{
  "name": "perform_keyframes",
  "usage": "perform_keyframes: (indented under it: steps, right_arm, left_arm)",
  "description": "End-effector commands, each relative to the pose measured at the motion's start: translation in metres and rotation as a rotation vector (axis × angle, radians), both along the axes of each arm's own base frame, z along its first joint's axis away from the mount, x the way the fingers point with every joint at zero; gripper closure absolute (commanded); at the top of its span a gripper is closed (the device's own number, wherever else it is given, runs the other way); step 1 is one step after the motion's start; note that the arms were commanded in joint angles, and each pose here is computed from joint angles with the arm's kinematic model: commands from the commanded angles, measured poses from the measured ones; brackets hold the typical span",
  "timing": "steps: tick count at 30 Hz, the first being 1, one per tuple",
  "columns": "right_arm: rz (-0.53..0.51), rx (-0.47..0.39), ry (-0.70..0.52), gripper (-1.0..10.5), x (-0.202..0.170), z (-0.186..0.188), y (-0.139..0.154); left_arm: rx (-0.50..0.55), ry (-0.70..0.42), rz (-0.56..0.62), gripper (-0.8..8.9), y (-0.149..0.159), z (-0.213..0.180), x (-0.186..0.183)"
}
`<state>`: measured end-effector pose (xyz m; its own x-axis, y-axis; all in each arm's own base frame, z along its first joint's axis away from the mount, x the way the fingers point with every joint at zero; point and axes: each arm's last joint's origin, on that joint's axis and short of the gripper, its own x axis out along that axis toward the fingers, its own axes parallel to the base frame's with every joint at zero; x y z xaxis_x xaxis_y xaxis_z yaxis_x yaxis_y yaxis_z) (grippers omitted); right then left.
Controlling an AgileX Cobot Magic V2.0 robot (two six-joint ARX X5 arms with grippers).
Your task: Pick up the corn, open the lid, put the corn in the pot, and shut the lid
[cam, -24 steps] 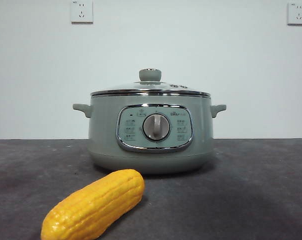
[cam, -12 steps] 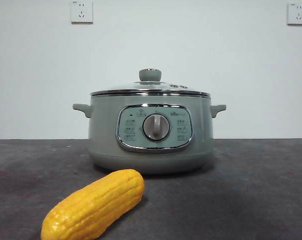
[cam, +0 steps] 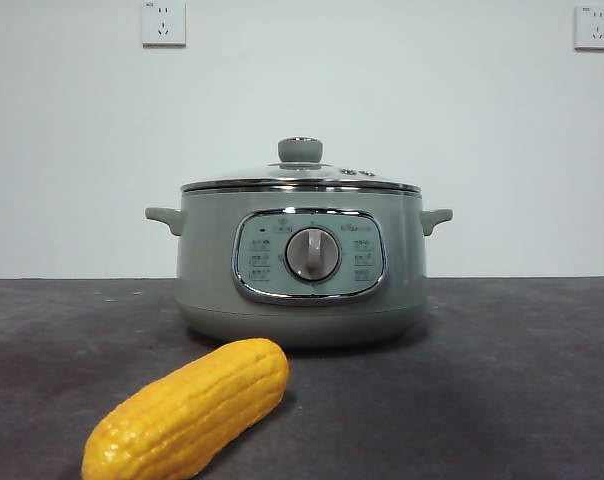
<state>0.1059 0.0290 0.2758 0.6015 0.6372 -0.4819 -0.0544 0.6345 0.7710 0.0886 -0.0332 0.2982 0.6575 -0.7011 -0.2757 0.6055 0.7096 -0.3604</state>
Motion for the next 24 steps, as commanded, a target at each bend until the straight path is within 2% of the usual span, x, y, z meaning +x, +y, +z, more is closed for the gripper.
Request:
perform_keyframes:
  steps: [1,10,14,17,19,22,24]
  right_arm:
    - [0.029,-0.028,0.025,9.4,0.006,0.003,0.009]
    - [0.139,-0.215,0.142,9.4,0.024,-0.002,0.070]
    - [0.181,-0.318,0.176,9.4,0.025,-0.007,0.108]
    - [0.241,-0.413,0.206,9.2,0.026,-0.013,0.152]
    - [0.273,-0.457,0.229,7.8,0.030,-0.015,0.180]
    - [0.311,-0.508,0.248,4.4,0.037,-0.019,0.219]
    - [0.305,-0.539,0.284,3.4,0.042,-0.027,0.235]
  left_arm:
    - [0.004,-0.008,-0.029,8.18,-0.002,0.000,-0.001]
    - [0.014,0.015,-0.042,8.18,-0.003,-0.002,-0.002]
    - [0.024,0.026,-0.025,8.18,-0.003,-0.003,-0.002]
    - [0.038,0.033,0.008,8.18,-0.002,-0.004,-0.002]
    - [0.038,0.034,0.008,8.18,-0.002,-0.005,-0.002]
    - [0.039,0.036,0.008,8.18,-0.002,-0.005,-0.002]
    - [0.040,0.040,0.008,8.18,-0.002,-0.005,-0.002]
